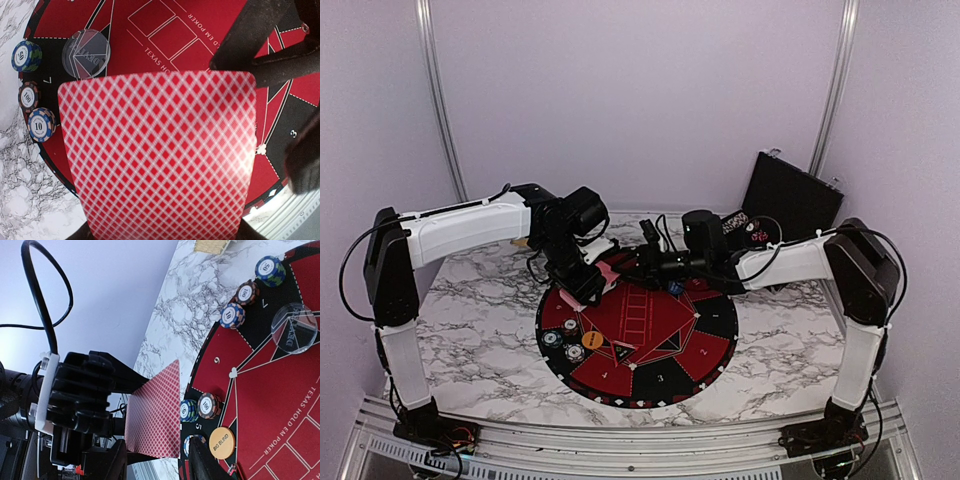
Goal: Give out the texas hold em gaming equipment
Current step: Pick up the poker card from the face-down deck piles.
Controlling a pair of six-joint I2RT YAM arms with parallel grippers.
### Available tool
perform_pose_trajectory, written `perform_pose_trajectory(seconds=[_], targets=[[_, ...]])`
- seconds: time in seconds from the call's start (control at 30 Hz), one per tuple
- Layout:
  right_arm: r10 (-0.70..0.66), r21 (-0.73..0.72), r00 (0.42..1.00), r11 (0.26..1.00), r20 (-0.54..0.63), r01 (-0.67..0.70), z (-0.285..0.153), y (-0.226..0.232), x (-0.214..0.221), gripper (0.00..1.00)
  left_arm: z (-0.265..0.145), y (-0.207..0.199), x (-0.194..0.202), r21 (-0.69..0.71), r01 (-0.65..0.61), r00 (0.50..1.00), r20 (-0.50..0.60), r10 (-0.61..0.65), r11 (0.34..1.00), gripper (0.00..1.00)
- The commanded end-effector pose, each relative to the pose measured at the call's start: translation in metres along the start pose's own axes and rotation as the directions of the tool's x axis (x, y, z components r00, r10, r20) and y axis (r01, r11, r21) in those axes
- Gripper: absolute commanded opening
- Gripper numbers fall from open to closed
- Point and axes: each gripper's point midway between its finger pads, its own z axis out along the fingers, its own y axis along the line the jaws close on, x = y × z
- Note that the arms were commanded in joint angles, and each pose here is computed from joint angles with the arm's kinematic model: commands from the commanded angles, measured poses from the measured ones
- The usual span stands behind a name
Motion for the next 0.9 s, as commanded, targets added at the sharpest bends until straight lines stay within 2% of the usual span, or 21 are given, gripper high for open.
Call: perform_pose_trajectory(seconds=[0.0,0.87], targets=[[-0.023,-0.032,0.999,0.999,0.030,0.024,-0.0065,0.0139,-0.0107,0.39,-0.0154,0.0032,-0.0066,-0.008,-0.009,0.999,0.051,0.009,1.000,0.33],[0.028,-0.064,1.000,0.998,-0.008,-0.029,0.0015,0.0058,-0.0027,0.16,-0.0165,0.0040,-0.0063,-0.010,-0.008,0.999,0.054,0.008,1.000,0.32]])
